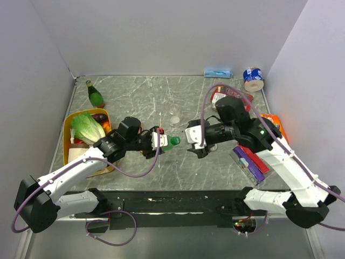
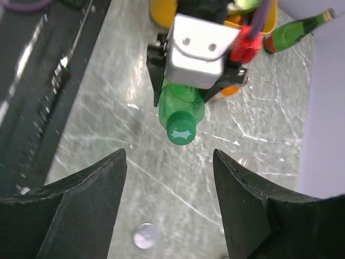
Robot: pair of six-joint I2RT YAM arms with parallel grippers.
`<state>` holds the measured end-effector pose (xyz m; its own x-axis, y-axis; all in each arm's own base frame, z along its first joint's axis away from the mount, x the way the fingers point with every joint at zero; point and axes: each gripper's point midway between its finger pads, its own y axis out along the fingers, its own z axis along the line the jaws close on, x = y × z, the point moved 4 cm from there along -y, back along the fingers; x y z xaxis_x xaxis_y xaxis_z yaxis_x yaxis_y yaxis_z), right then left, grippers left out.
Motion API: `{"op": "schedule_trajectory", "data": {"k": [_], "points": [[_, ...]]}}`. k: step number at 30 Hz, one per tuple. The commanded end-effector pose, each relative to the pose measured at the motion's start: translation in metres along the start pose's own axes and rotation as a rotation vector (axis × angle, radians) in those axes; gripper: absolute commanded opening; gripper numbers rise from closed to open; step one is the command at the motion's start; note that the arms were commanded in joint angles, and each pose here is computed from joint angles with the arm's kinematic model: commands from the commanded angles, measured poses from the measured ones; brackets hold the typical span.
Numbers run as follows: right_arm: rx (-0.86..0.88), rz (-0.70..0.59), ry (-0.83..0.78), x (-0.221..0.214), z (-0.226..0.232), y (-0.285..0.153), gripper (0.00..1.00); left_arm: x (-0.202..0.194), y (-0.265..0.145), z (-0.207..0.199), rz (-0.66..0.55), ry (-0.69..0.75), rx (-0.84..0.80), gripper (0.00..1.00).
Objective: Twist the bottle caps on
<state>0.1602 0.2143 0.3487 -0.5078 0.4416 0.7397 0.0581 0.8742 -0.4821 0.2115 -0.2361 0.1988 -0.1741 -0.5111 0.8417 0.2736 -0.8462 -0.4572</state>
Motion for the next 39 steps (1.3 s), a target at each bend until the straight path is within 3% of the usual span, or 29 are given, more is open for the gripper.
{"op": "schedule_trajectory", "data": {"k": [1,17,21,24,25,28,30,33,34,37,39], "points": [[0.011,0.064,-0.157,-0.009,-0.010,0.016,0.70,0.031,-0.004,0.003,-0.100,0.106,-0.054,0.01],[0.080,0.059,-0.176,-0.011,-0.003,0.050,0.55,0.045,-0.007,0.008,-0.150,0.104,-0.035,0.01],[0.066,0.056,-0.155,-0.012,-0.004,0.054,0.47,0.047,-0.007,0.008,-0.161,0.095,-0.031,0.01],[0.053,0.061,-0.113,-0.013,-0.007,0.058,0.36,0.047,-0.006,0.008,-0.166,0.090,-0.027,0.01],[0.043,0.059,-0.097,-0.012,-0.010,0.059,0.26,0.046,-0.006,0.007,-0.164,0.078,-0.025,0.01],[0.023,0.059,0.013,-0.009,-0.016,0.063,0.09,0.049,-0.005,0.010,-0.181,0.027,0.003,0.01],[0.035,0.059,0.115,-0.010,-0.014,0.068,0.06,0.051,-0.005,0.012,-0.195,-0.007,0.016,0.01],[0.027,0.046,0.158,-0.009,-0.013,0.070,0.13,0.052,-0.003,0.012,-0.209,-0.031,0.020,0.01],[0.024,0.049,0.157,-0.013,-0.010,0.071,0.25,0.051,-0.003,0.011,-0.206,-0.036,0.017,0.01],[-0.030,0.023,0.115,-0.006,-0.015,0.062,0.46,0.048,-0.002,0.009,-0.196,-0.023,0.012,0.01],[-0.044,0.007,0.063,0.000,-0.017,0.055,0.52,0.043,-0.003,0.006,-0.178,-0.019,-0.005,0.01]]}}
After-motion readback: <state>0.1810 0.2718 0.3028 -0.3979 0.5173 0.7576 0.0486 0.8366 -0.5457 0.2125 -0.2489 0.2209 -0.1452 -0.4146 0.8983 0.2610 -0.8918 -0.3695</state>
